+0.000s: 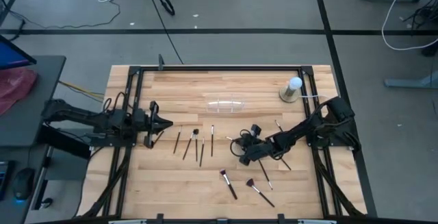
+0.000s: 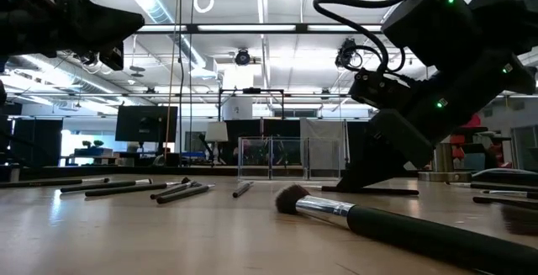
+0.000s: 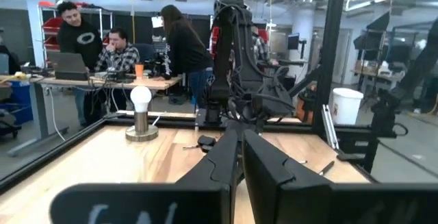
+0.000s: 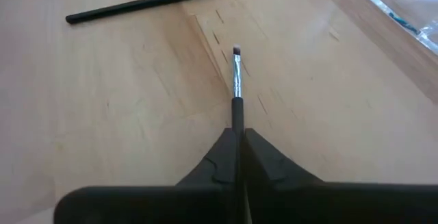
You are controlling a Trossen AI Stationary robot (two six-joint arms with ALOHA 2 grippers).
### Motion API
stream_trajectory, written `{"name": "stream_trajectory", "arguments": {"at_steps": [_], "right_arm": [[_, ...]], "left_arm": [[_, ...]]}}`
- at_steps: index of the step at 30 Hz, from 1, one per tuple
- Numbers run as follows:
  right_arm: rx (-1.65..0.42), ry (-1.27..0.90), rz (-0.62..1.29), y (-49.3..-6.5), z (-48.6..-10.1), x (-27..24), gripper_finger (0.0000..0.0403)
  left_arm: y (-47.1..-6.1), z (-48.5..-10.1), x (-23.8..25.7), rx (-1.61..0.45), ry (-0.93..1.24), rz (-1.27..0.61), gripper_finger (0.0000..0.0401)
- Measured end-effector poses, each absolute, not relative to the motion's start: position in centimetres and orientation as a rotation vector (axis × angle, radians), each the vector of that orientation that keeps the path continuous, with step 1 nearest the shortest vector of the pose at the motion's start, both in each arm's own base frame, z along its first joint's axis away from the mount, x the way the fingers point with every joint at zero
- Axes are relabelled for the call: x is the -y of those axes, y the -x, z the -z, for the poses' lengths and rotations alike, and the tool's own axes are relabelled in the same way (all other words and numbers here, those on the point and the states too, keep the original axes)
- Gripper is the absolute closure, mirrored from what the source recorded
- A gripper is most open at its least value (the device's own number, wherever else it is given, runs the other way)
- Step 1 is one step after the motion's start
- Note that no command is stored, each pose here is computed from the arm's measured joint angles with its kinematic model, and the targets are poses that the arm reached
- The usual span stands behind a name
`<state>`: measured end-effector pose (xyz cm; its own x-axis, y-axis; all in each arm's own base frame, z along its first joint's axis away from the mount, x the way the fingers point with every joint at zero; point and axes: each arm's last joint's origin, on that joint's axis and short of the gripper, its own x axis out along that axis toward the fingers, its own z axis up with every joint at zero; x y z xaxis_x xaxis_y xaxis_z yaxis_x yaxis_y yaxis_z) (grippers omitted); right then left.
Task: Put items in baskets/containers
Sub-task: Put the black eyeshadow brush into the transparent organizer
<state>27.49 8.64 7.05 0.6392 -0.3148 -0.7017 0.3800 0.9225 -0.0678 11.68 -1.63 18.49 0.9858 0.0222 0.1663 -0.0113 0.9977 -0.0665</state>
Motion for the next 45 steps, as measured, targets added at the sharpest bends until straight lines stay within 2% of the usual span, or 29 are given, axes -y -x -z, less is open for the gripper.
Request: {"name": "stream_trajectory", "arguments": {"at_steps": [9,15,20,25,30,34,38,45], "right_arm": [[-0.628,-0.068,0.312,-28.5,-8.1,-9.0,0.0397],[-0.402,-0.089,0.232,-29.9,-10.3,-9.6,0.0397],[-0.172,-0.074,0.123,-30.7,-12.8,-10.2,0.0397],[0.009,-0.071,0.004,-30.9,-14.8,-10.5,0.0397],[0.099,-0.067,-0.059,-30.8,-15.7,-10.8,0.0397],[0.116,-0.056,-0.101,-30.8,-15.9,-11.0,0.0397],[0.117,-0.041,-0.114,-30.6,-15.9,-11.5,0.0397],[0.133,-0.03,-0.125,-30.5,-16.1,-11.9,0.0397]], "left_arm": [[-13.3,-17.2,1.9,0.064,0.052,-0.015,0.0371],[-14.7,-16.4,2.4,0.044,0.047,0.034,0.036],[-16.5,-15.5,2.7,-0.014,0.038,0.041,0.0298],[-21.1,-16.4,4.0,-0.045,0.001,0.132,0.022],[-26.3,-16.7,6.0,-0.027,-0.114,0.195,0.0183],[-28.5,-17.2,7.3,0.094,-0.148,0.235,0.0179],[-29.0,-17.7,8.0,0.177,-0.152,0.299,0.0186],[-29.4,-18.3,8.0,0.217,-0.147,0.3,0.0223]]}}
